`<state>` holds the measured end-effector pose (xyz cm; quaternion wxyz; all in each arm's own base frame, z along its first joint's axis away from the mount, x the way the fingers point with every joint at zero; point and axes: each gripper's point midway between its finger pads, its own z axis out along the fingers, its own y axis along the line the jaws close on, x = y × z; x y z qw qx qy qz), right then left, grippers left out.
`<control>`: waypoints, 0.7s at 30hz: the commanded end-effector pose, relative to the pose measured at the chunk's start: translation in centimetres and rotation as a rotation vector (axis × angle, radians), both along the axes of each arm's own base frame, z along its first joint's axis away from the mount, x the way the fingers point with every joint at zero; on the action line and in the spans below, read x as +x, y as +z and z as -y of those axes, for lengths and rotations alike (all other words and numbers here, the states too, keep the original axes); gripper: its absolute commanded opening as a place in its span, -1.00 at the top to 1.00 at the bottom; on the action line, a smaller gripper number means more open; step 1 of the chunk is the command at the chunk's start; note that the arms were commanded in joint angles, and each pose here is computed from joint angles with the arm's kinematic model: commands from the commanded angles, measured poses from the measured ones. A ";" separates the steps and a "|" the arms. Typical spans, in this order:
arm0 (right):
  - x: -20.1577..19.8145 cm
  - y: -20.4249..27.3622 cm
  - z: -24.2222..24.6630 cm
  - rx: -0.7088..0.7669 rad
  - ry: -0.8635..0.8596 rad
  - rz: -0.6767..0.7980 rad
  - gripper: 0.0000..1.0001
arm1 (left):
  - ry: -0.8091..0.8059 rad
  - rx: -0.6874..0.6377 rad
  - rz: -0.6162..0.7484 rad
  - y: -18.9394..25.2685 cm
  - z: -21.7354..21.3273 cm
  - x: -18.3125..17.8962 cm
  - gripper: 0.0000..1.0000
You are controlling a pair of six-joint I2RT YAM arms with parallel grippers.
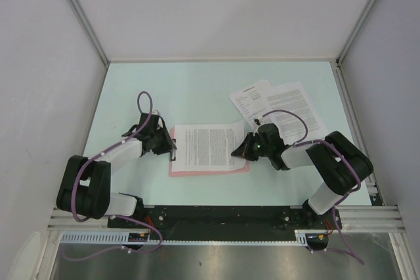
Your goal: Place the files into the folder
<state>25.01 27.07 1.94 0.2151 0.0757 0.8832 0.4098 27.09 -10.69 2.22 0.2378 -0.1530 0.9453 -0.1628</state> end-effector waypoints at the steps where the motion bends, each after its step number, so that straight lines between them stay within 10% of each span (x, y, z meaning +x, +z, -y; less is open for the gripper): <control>1: -0.5 -1.0 0.6 -0.021 0.044 0.009 1.00 | 0.011 -0.014 0.045 1.4 0.2 0.9 1.00; 21: 0.1 -1.0 -0.6 0.001 0.084 0.025 1.00 | -0.022 0.003 0.037 1.2 0.3 0.8 1.00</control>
